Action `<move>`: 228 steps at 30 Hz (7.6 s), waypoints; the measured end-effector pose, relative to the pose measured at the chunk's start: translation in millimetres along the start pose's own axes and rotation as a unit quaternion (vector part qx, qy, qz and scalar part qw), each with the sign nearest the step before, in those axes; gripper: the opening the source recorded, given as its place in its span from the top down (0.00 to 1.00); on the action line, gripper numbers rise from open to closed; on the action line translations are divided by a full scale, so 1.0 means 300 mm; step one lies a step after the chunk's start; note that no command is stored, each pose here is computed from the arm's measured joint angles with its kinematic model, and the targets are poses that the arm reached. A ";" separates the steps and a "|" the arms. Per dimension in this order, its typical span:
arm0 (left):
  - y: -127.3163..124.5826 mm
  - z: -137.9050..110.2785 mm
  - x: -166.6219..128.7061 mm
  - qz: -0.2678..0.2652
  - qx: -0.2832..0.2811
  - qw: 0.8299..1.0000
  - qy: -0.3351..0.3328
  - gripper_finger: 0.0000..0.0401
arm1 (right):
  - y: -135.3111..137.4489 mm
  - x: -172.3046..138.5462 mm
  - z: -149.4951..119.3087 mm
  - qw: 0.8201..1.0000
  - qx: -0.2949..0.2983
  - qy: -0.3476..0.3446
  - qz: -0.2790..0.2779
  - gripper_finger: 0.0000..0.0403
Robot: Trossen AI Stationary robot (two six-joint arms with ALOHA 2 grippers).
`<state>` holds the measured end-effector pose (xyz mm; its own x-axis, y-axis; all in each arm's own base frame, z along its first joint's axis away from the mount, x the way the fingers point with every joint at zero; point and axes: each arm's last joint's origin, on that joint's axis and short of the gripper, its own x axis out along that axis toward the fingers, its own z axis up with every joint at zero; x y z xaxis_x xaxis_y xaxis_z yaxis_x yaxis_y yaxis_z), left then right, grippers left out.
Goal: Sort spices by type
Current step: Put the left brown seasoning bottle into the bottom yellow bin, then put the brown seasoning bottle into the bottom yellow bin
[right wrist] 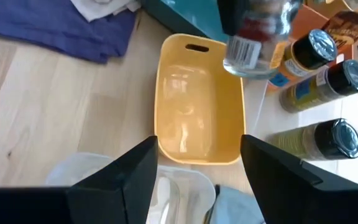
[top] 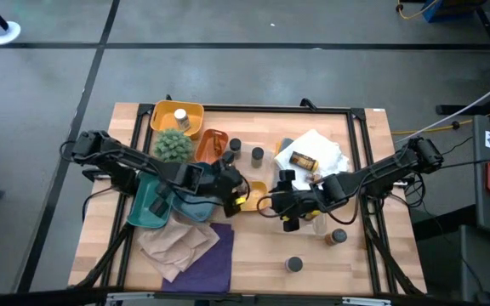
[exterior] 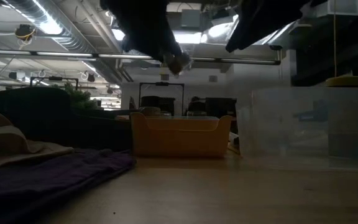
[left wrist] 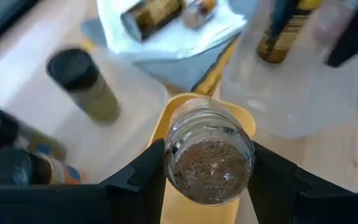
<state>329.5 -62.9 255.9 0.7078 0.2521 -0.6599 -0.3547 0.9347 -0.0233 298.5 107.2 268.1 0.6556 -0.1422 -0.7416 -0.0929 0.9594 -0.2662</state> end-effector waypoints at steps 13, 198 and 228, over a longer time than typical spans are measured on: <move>0.032 -0.078 0.154 -0.010 -0.073 0.991 0.112 0.58 | 0.000 0.000 -0.002 1.000 -0.001 0.004 0.000 0.43; 0.048 -0.045 0.173 -0.031 -0.051 0.985 0.163 0.39 | -0.368 0.050 -0.445 0.881 0.346 0.322 -0.018 0.43; 0.048 -0.046 0.173 -0.031 -0.051 0.985 0.163 0.39 | -0.359 0.119 -0.458 0.878 0.322 0.353 -0.011 0.43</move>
<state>352.6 -39.8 211.0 0.5018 0.0865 -0.8607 -0.3883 0.9116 -0.1348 229.0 -34.8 185.8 0.0028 -0.0603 -0.9982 0.5071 0.8604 -0.0505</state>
